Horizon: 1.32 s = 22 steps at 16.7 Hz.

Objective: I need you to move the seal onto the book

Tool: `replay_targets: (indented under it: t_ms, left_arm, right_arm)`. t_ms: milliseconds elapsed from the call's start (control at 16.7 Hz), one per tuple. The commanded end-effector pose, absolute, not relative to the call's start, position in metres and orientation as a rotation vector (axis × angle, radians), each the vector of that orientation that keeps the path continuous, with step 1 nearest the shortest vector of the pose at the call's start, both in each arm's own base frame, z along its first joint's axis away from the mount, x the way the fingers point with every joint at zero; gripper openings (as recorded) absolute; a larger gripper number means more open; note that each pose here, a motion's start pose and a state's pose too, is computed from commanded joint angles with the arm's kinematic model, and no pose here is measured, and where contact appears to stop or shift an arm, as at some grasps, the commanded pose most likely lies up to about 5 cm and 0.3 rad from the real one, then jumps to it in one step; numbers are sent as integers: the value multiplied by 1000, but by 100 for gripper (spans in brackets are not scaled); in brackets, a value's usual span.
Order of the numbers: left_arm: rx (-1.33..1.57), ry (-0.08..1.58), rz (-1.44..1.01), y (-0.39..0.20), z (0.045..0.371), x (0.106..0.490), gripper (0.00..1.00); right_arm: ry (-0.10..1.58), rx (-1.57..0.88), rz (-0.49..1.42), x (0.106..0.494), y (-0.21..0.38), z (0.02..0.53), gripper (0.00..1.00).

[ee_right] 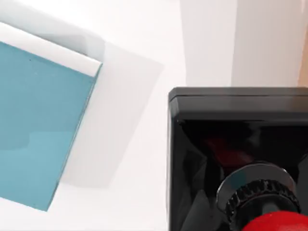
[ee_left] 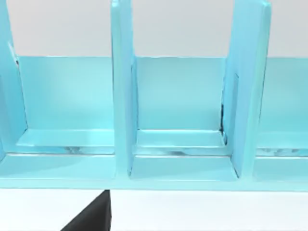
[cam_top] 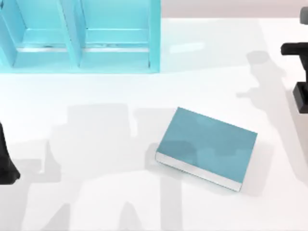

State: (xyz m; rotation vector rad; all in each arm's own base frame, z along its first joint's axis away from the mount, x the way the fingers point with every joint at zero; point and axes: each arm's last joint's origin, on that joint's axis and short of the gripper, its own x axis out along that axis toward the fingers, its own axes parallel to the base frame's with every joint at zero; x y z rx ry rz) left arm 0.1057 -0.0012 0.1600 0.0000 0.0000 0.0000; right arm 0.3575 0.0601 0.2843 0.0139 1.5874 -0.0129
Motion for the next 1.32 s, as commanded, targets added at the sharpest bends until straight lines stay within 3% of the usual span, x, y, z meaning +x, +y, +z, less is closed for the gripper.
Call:
replay_targets:
  t_ms: [480, 1200, 1320]
  left_arm:
    - [0, 0, 0, -1, 160, 106, 100]
    - [0, 0, 0, -1, 160, 106, 100]
    - [0, 0, 0, -1, 160, 106, 100]
  right_arm:
    - [1570, 10, -15, 337, 221, 226, 0]
    - [1568, 11, -13, 334, 228, 227, 0]
    - [1568, 11, -13, 334, 228, 227, 15]
